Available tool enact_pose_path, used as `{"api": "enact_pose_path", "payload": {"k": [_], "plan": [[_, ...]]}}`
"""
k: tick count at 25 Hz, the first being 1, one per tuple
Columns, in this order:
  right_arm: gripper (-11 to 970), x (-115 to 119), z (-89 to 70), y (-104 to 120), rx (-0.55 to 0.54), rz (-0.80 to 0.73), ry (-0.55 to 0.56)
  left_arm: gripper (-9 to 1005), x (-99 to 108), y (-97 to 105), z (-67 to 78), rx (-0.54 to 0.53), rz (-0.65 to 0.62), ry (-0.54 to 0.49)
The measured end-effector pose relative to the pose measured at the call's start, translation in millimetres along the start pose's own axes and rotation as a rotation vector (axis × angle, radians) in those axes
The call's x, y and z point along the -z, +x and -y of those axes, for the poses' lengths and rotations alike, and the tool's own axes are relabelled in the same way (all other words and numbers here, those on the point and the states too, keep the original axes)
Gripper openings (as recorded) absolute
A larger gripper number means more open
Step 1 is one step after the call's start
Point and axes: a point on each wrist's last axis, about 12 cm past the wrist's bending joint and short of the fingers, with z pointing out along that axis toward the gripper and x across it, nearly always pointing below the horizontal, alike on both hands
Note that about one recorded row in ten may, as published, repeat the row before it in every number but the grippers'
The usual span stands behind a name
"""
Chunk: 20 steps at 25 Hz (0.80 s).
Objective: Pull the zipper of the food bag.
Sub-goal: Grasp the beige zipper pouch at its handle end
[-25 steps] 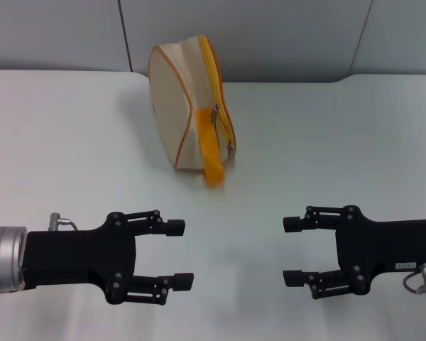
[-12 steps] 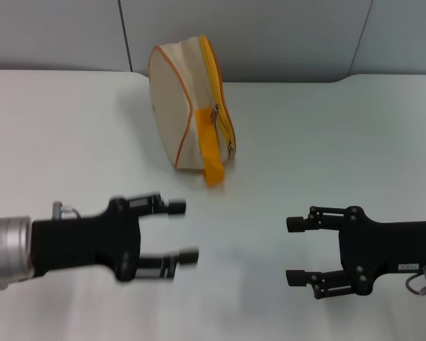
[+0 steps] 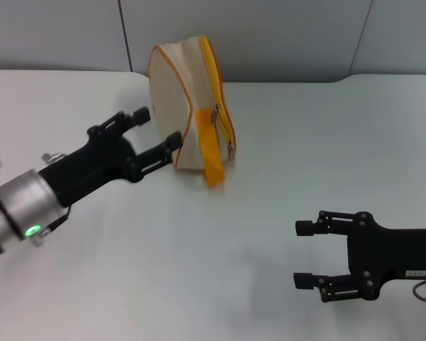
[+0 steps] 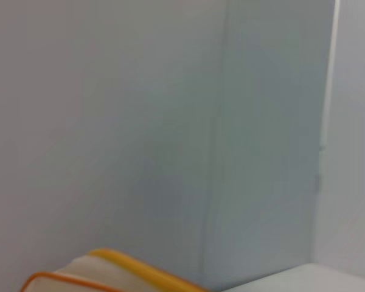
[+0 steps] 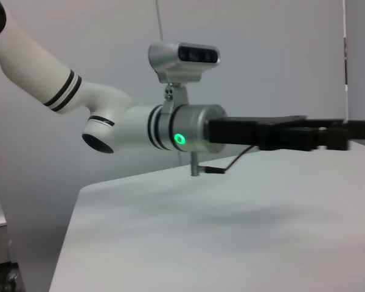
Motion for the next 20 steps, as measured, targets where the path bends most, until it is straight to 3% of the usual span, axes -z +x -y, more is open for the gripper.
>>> {"api": "enact_pose_path", "payload": {"k": [7,20], "plan": [[790,4.8,-2.7,4.9,-0.016,0.004,0.025,742,-39.8,9.2,-3.3,-0.067,-0.075,-0.132],[786,7.7,-5.6,8.8,-0.028,0.01,0.04,721,-61.4,17.5,2.9,-0.091,-0.142,-0.2]]}}
